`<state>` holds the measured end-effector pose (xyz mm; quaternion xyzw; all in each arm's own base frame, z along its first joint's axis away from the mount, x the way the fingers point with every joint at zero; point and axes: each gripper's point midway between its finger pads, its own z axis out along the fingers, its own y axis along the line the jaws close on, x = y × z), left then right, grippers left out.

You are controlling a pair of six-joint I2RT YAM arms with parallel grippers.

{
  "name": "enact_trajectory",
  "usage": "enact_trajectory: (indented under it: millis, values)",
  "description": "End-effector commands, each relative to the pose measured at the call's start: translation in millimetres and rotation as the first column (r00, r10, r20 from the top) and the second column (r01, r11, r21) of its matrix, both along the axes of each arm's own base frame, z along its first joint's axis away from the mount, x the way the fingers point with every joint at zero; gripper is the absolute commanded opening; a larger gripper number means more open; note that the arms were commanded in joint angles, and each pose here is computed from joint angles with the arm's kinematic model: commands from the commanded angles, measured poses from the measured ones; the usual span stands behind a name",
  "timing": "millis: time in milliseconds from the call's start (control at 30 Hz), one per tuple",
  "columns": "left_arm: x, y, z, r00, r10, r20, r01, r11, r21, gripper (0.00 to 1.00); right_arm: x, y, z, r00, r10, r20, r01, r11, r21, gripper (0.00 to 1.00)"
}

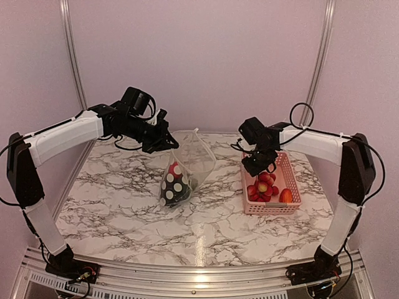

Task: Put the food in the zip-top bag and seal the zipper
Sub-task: Pick up the fake fruit from the bin, then place the fake fruit in the zipper food storage bag.

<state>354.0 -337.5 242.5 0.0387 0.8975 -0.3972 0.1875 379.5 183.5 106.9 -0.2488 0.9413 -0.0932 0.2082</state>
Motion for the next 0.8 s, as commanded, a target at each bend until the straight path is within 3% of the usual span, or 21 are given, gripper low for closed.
enact_trajectory:
  millis: [0,267,500,767]
  values:
    - [6,-5,4,1.000,-0.006,0.003,0.006,1.000,-0.022,0.00,14,-8,62,0.988,-0.065,0.138,0.058,0.997,0.054,0.00]
    - [7,-7,1,1.000,-0.007,-0.008,0.007,1.000,-0.024,0.00,19,-5,133,0.964,-0.094,0.247,0.059,0.988,0.144,0.00]
    - [8,-8,1,1.000,-0.003,-0.010,0.002,1.000,-0.031,0.00,5,25,210,0.941,-0.052,0.333,-0.059,0.947,0.316,0.00]
    - [8,-7,0,1.000,-0.001,-0.014,0.000,1.000,-0.026,0.00,-28,108,303,0.873,0.107,0.476,-0.388,0.744,0.544,0.00]
